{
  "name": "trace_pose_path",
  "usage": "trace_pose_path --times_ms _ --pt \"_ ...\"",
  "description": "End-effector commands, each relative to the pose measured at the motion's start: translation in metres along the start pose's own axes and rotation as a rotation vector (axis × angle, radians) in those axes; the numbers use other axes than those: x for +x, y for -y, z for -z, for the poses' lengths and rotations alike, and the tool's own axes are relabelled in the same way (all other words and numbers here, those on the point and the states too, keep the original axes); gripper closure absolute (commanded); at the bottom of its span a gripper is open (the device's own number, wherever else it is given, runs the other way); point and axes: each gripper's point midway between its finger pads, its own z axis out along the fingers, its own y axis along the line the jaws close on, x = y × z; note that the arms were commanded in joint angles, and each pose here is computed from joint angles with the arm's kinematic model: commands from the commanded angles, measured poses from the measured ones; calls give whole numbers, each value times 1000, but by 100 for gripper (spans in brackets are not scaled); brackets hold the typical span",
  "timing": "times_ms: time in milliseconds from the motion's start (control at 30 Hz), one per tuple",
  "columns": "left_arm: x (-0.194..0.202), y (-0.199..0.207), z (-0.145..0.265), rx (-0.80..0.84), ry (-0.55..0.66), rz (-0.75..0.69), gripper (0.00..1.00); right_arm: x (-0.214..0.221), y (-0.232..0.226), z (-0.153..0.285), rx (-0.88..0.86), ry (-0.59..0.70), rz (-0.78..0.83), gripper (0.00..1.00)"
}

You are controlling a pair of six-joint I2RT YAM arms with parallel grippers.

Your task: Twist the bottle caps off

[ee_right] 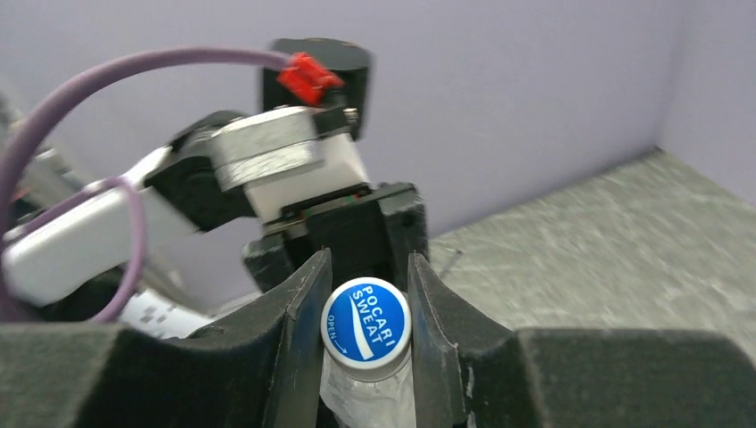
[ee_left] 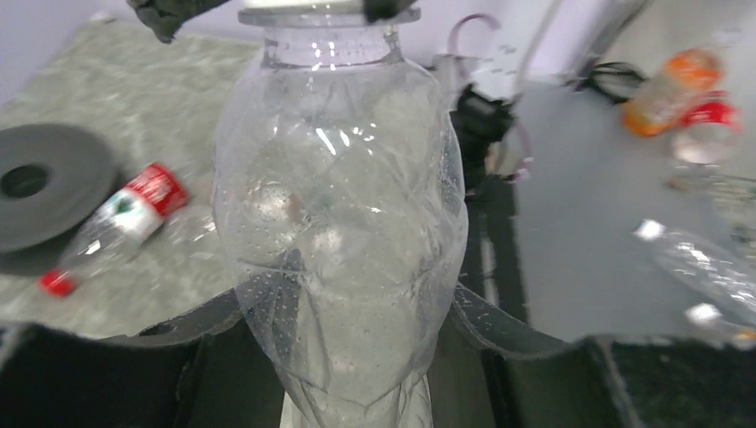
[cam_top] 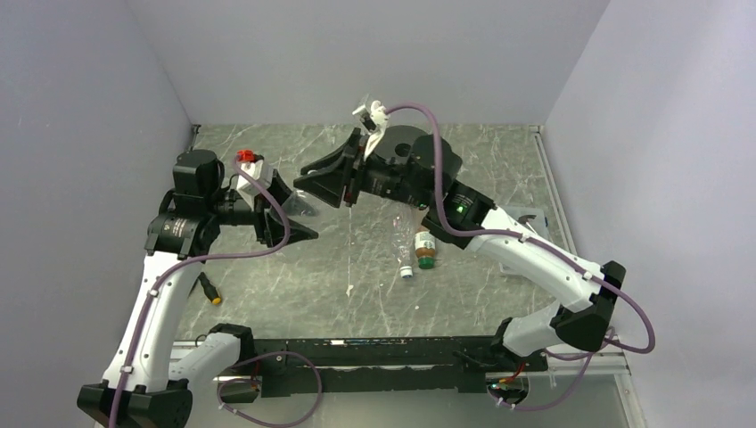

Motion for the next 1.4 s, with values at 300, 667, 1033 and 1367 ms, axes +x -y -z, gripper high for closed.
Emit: trace_pose_path --times_ms 300,667,1033,1367 --pt "-38 53 6 307 80 58 73 -24 -78 51 -551 -7 139 100" --pt "-9 -34 4 -177 -22 -90 71 -63 31 39 322 257 25 0" --pt "1 -58 13 -330 -56 -191 69 -34 59 0 519 139 -90 16" --pt "4 -70 17 -382 -75 -199 70 -28 50 -13 455 146 -145 52"
